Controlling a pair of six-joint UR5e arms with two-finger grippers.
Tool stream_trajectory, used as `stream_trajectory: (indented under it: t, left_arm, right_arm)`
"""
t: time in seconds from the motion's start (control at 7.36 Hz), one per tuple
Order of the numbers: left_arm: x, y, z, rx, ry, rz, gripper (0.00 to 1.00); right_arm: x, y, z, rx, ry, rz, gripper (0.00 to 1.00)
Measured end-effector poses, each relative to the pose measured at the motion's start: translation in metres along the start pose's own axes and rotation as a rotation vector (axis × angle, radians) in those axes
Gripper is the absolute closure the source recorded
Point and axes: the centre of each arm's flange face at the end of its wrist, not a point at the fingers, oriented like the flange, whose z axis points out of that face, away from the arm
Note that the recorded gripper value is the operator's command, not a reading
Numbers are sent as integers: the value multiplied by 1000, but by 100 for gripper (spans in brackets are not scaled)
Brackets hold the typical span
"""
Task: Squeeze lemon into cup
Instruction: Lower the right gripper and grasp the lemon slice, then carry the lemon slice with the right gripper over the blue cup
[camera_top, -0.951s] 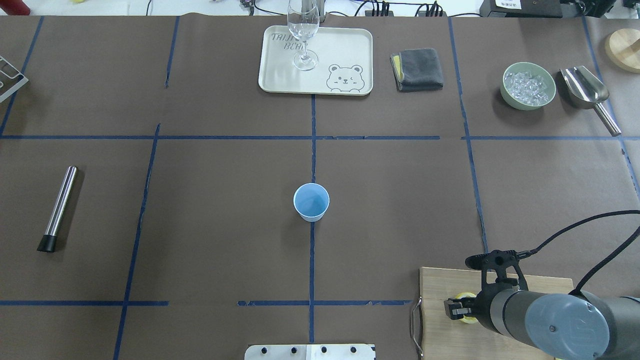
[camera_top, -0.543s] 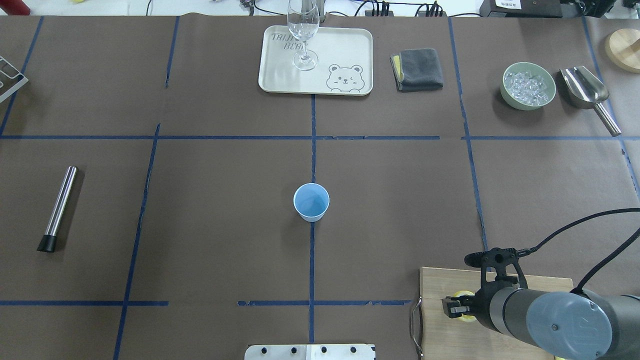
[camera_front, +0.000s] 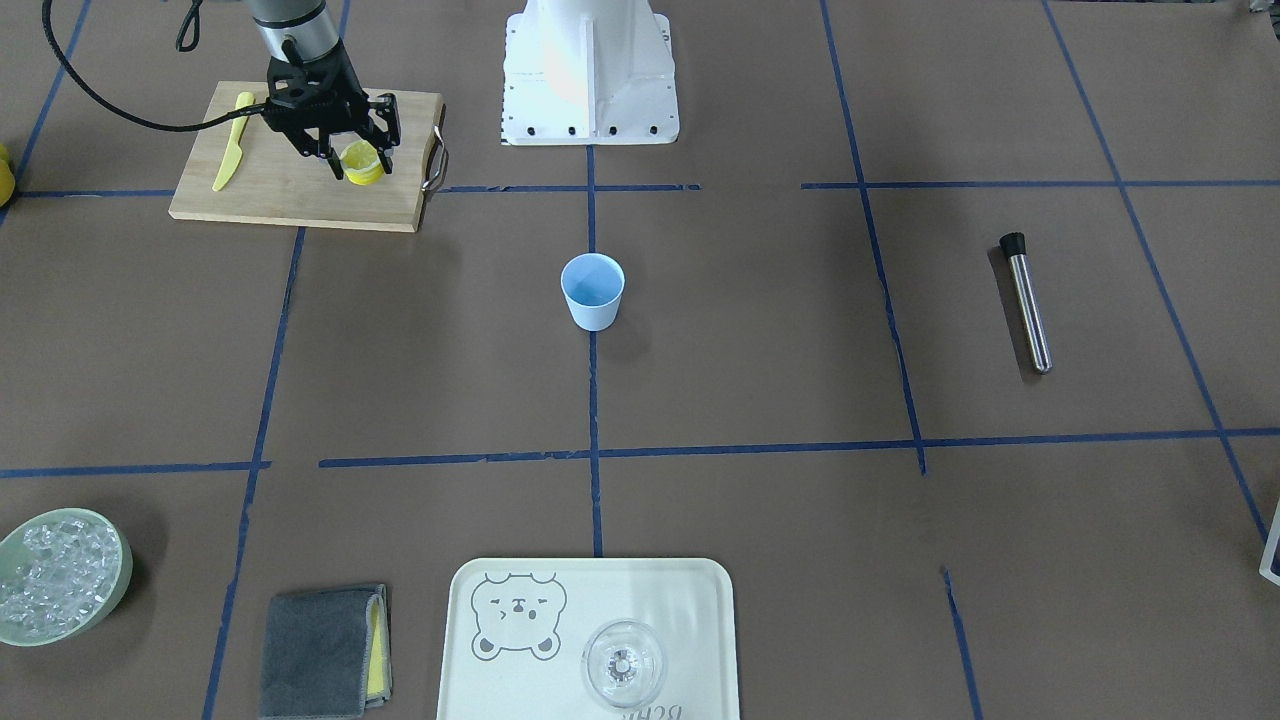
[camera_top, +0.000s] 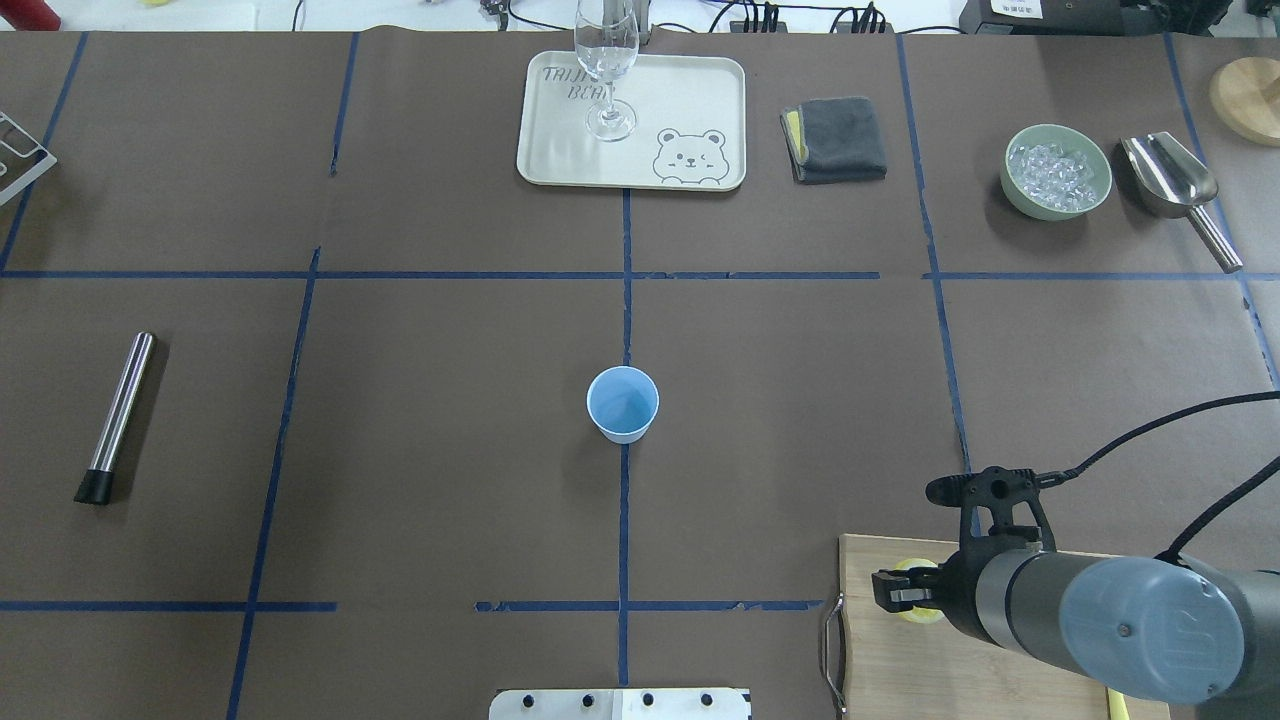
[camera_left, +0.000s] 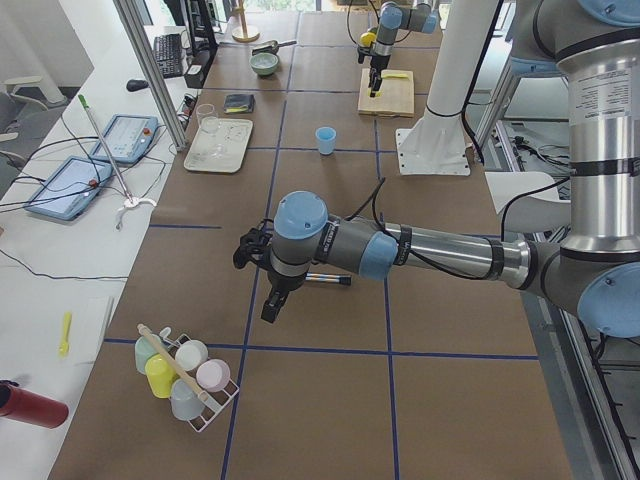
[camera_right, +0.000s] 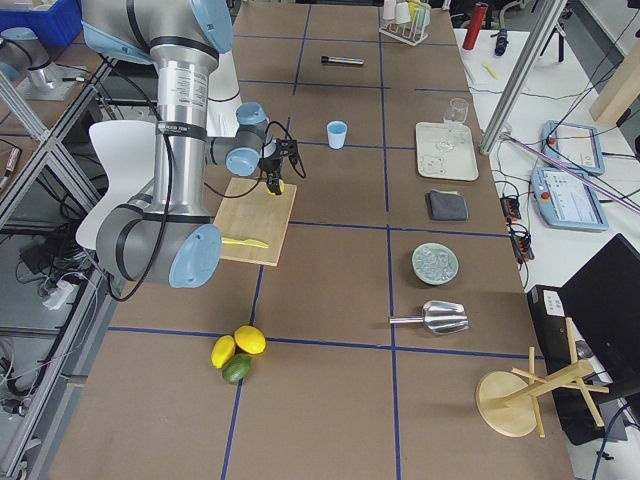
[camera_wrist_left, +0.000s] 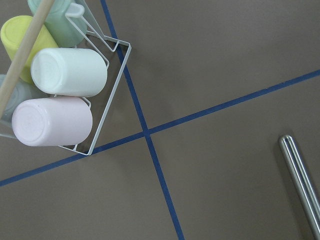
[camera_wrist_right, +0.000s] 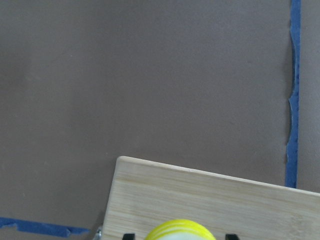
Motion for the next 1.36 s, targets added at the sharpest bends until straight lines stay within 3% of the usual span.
stream_trajectory:
  t: [0.41,0.81,1.36]
  left_arm:
    - [-2,1,3,-6,1,-4,0]
    - [-3,2,5,-10,1,-8,0]
    - [-5,3,7,-15,2,-11,0]
  right_arm:
    - [-75,-35,-19,-1,55,30,100]
    - [-142,-115,-55,-34,79,129,100]
    - [-229,-220,-67,-8,71,197,100]
